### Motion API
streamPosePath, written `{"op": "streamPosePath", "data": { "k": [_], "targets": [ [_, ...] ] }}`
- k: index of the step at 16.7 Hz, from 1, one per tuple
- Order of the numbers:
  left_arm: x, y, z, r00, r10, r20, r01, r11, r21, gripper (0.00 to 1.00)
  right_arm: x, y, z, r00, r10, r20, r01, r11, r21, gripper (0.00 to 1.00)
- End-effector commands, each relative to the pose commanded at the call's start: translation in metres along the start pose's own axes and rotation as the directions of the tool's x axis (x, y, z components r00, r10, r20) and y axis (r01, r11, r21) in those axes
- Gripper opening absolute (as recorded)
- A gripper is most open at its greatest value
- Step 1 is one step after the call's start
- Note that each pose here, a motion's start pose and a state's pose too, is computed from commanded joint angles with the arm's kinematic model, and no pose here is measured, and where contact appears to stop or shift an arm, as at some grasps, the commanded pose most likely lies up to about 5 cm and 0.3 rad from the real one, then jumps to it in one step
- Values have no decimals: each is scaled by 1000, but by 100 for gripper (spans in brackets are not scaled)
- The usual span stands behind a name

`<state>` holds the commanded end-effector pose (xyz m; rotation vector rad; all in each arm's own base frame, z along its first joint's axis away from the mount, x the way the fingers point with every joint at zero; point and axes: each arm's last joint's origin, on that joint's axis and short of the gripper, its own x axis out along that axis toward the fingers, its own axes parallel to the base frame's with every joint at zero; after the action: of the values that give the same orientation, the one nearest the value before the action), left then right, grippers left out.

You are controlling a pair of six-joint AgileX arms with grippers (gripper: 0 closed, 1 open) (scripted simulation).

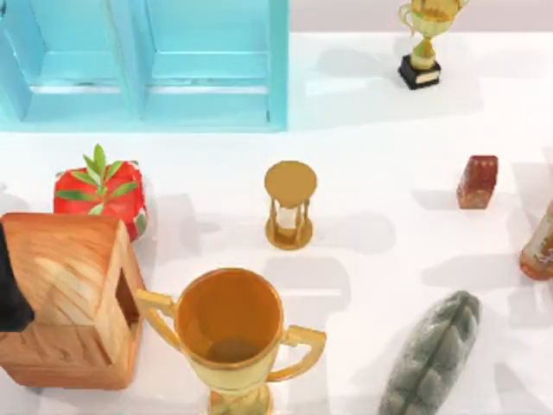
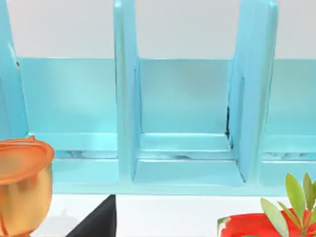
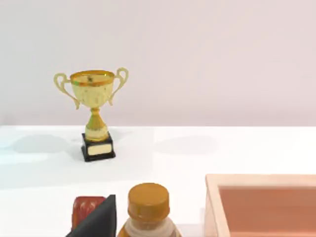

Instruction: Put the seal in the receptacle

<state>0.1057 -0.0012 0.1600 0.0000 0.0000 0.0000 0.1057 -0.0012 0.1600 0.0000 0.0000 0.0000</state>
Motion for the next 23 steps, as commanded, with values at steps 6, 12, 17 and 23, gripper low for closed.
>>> {"op": "streamPosePath", "data": {
  "k": [6,12,17,23],
  "targets": [
    [0,0,0,1000,0,0,0,1000,0,100,1,2,17,997,22,-73,-21,1000,11,100],
    [0,0,0,1000,0,0,0,1000,0,100,33,8,90,930,53,-364,-39,998,45,100],
    [0,0,0,1000,0,0,0,1000,0,100,105,21,142,760,68,-647,-29,997,70,100],
    [0,0,0,1000,0,0,0,1000,0,100,216,49,146,448,65,-892,-9,998,68,100]
  ]
}}
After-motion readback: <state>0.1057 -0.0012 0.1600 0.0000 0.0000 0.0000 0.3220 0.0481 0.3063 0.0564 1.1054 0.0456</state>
